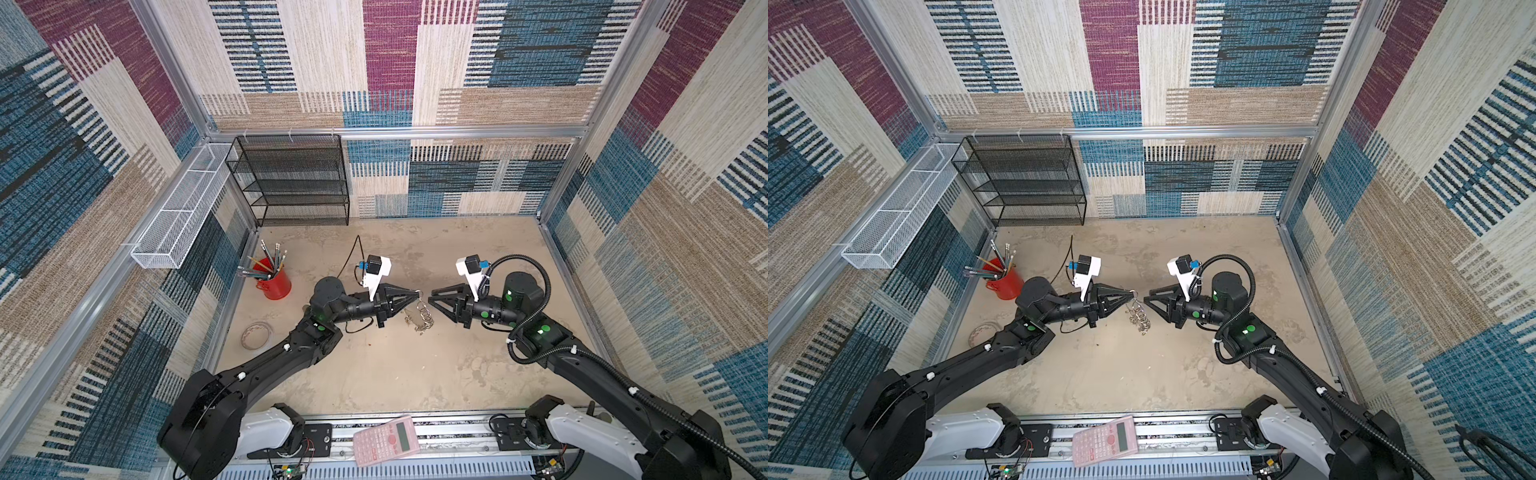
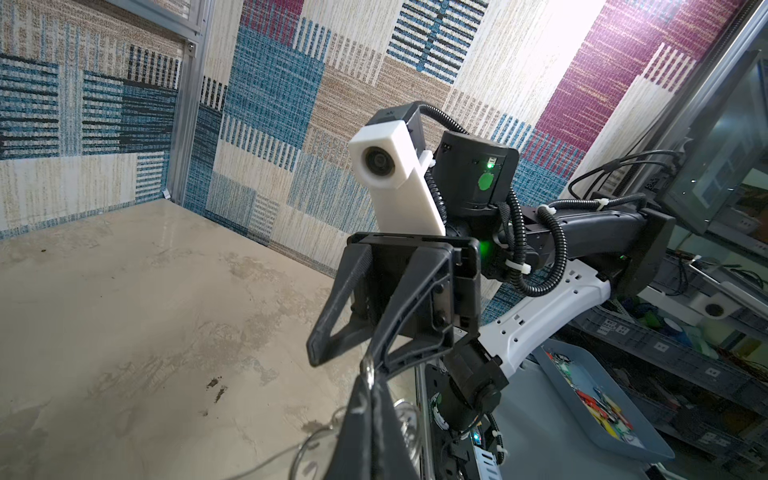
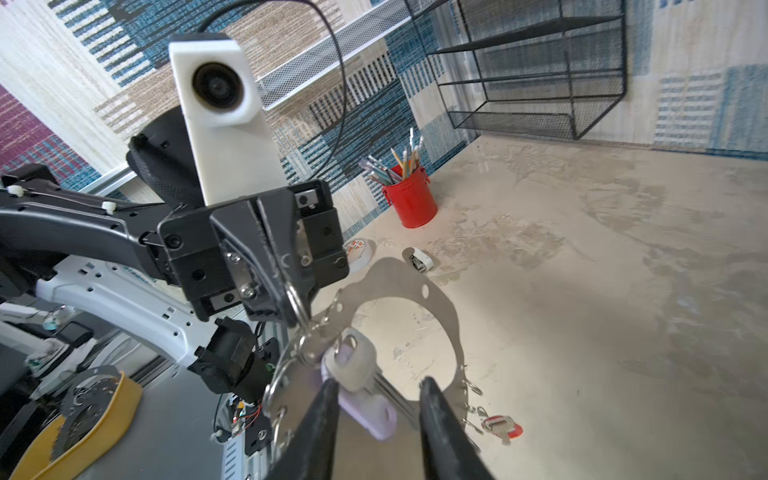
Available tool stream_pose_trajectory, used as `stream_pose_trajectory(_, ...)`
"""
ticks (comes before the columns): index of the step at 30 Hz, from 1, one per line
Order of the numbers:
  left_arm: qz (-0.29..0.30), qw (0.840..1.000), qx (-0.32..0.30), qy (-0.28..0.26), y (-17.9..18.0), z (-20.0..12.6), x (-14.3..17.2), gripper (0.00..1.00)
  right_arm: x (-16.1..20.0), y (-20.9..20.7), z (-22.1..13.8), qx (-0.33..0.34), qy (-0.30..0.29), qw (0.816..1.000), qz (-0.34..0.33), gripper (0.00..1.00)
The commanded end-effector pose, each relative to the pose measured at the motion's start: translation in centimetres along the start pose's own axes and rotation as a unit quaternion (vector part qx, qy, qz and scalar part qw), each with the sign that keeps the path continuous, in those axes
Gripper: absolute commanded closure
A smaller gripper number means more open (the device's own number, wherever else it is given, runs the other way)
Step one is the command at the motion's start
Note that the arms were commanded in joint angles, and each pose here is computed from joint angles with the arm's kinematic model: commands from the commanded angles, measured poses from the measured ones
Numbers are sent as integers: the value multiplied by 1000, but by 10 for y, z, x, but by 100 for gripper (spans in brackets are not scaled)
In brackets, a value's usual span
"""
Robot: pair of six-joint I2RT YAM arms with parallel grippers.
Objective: Attach keys to a key ring
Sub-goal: Insert the key into the keyring.
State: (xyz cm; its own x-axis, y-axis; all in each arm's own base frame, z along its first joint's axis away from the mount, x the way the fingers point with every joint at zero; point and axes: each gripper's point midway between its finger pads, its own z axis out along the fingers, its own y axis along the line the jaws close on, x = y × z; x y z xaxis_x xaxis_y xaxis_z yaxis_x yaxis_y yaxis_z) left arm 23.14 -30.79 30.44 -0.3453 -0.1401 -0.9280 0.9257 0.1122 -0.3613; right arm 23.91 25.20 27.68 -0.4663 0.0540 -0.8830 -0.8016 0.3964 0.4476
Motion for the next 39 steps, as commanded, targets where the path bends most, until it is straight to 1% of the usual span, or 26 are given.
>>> stream_pose_trajectory(1, 14, 1000, 17, -19, -8, -1, -11, 100, 2, -6, 1, 10, -2, 1000, 15, 59)
stream_pose_trajectory(4, 14, 1000, 16, -21, -7, 0, -11, 100, 6, -3, 8, -14, 7, 1000, 20, 54)
stream_pose_trajectory(9, 9, 1000, 13, -25, -5, 0, -11, 100, 12, 0, 13, -39, 16, 999, 28, 53)
stream_pose_trajectory(15, 2, 1000, 13, -29, -2, 1, -9, 100, 20, 16, 12, -82, 19, 996, 31, 40)
stream_pose_trajectory(18, -4, 999, 19, -31, -1, 4, -10, 100, 25, 22, 16, -90, 24, 995, 27, 35)
stream_pose_trajectory(21, -9, 999, 25, -34, 0, 5, -10, 100, 26, 20, 21, -82, 25, 996, 25, 35)
stream_pose_trajectory(24, -16, 999, 30, -33, 1, 7, -9, 100, 23, 13, 24, -65, 18, 997, 25, 37)
stream_pose_trajectory(30, -16, 999, 27, -33, 1, 5, -7, 100, 23, 2, 24, -34, 13, 999, 25, 47)
stream_pose_trajectory(33, -20, 999, 28, -30, 1, 5, -5, 100, 22, 0, 26, -30, 13, 999, 25, 48)
stream_pose_trajectory(35, -21, 999, 30, -30, 0, 5, -5, 100, 21, 0, 26, -31, 10, 999, 24, 53)
stream_pose_trajectory(38, -21, 999, 29, -30, 1, 5, -5, 100, 21, 2, 26, -39, 9, 999, 25, 58)
stream_pose_trajectory(39, -22, 999, 29, -30, 0, 5, -5, 100, 21, 3, 27, -42, 10, 999, 24, 62)
